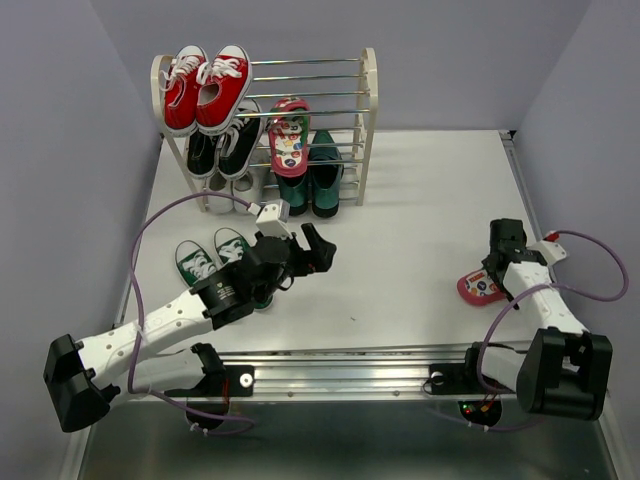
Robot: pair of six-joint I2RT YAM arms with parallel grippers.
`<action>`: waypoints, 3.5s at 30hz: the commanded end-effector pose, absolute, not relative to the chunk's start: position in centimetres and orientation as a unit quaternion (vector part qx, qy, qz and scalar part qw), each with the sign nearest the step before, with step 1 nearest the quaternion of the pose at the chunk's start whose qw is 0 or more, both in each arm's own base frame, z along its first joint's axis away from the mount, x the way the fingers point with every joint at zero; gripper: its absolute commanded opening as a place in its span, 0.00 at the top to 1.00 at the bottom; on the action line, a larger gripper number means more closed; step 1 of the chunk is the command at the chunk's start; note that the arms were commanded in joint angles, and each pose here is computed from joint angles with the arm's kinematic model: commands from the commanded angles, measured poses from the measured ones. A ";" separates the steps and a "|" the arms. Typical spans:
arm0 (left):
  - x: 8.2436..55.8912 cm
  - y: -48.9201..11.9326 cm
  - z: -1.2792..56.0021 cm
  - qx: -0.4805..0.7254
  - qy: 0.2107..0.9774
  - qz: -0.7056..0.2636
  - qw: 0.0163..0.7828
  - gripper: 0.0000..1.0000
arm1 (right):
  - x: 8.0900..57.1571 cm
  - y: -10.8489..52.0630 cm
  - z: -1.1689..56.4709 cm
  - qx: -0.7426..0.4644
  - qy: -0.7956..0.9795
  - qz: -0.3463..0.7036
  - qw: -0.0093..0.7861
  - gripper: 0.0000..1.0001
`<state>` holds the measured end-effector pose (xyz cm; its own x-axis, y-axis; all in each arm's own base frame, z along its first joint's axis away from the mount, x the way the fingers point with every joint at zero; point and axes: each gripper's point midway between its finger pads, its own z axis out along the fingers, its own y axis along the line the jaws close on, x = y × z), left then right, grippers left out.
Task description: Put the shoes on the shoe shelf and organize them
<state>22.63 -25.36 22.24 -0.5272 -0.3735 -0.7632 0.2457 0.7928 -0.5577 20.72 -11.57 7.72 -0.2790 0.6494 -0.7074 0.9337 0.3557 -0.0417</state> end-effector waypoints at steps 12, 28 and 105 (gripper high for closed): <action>22.6 -24.8 20.9 -0.054 0.825 -0.300 0.475 0.01 | 23.2 -13.1 6.5 0.499 0.771 -0.232 0.321 0.43; 21.7 -20.9 20.0 -0.094 0.825 -0.270 0.488 0.01 | 29.1 -8.5 12.7 0.357 0.814 -0.061 0.453 0.99; 20.1 -14.7 22.0 -0.157 0.793 -0.260 0.528 0.01 | 44.3 25.1 34.0 0.201 0.743 0.119 0.628 0.99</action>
<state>19.92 -15.44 21.11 -0.4300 -0.5028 -0.7498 0.0362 0.8203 -0.5708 42.67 25.10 27.63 -0.3192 0.2936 -0.9011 0.1142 0.9558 0.2710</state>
